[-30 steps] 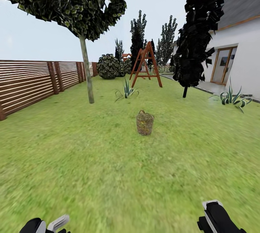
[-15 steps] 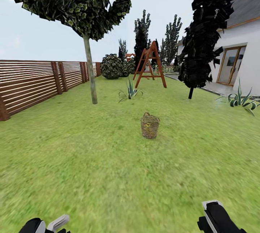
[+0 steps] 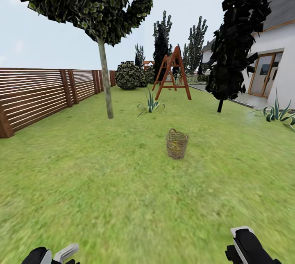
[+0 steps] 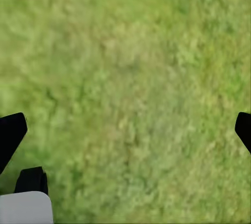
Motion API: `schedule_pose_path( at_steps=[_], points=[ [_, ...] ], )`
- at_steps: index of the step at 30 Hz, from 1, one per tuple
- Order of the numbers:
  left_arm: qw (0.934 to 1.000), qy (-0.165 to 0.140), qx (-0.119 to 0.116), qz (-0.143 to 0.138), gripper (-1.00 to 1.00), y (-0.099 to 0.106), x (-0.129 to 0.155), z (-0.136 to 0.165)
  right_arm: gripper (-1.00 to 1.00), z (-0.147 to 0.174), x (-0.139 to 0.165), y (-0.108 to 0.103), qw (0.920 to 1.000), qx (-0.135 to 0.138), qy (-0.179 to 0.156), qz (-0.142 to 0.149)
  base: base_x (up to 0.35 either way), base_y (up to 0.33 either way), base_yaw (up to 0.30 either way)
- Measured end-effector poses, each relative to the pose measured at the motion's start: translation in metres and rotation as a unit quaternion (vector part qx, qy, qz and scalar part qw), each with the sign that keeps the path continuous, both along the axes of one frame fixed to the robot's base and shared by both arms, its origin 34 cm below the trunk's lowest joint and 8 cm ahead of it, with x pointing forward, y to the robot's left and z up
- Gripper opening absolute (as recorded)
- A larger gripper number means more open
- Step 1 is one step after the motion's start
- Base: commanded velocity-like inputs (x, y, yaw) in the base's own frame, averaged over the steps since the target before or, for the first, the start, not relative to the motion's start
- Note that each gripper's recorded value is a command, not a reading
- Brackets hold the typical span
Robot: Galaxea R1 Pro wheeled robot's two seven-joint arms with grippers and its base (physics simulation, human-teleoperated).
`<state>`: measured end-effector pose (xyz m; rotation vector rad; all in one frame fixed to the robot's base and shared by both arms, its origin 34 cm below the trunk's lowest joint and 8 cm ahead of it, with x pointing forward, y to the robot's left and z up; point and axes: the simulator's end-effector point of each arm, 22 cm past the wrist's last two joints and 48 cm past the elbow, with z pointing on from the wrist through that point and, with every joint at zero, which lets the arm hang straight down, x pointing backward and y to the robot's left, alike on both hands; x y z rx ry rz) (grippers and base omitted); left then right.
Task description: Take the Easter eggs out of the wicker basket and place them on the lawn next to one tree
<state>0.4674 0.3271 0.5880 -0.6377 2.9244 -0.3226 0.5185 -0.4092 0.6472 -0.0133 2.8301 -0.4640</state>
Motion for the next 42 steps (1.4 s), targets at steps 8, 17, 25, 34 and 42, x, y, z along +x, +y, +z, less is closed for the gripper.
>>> schedule_pose_path(
  at_steps=[8, 17, 25, 34, 42],
  points=[
    [1.0, 0.0, -0.001, 0.0, 1.0, -0.0013, -0.0003, -0.0003, 1.0, 0.0, 0.0001, 0.0005, 1.0, 0.0, 0.0, 0.0, 0.327, 0.118, 0.0],
    [1.0, 0.0, -0.002, -0.001, 1.0, -0.0025, -0.0004, -0.0006, 1.0, -0.0002, 0.0003, 0.0018, 1.0, 0.001, 0.0, 0.001, 0.338, 0.041, 0.0],
    [1.0, 0.0, -0.002, -0.001, 1.0, -0.0027, -0.0004, -0.0006, 1.0, -0.0003, 0.0004, 0.0025, 1.0, 0.001, 0.0, 0.002, 0.341, 0.001, 0.0],
    [1.0, 0.0, -0.002, -0.001, 1.0, -0.0027, -0.0004, -0.0006, 1.0, 0.0, 0.0004, 0.0013, 1.0, 0.0, 0.0, 0.002, 0.341, 0.0, 0.0],
    [1.0, 0.001, -0.002, -0.001, 1.0, -0.0035, -0.0004, -0.0007, 1.0, -0.0003, 0.0004, 0.0021, 1.0, 0.002, 0.0, 0.002, 0.341, 0.0, 0.0]
  ],
)
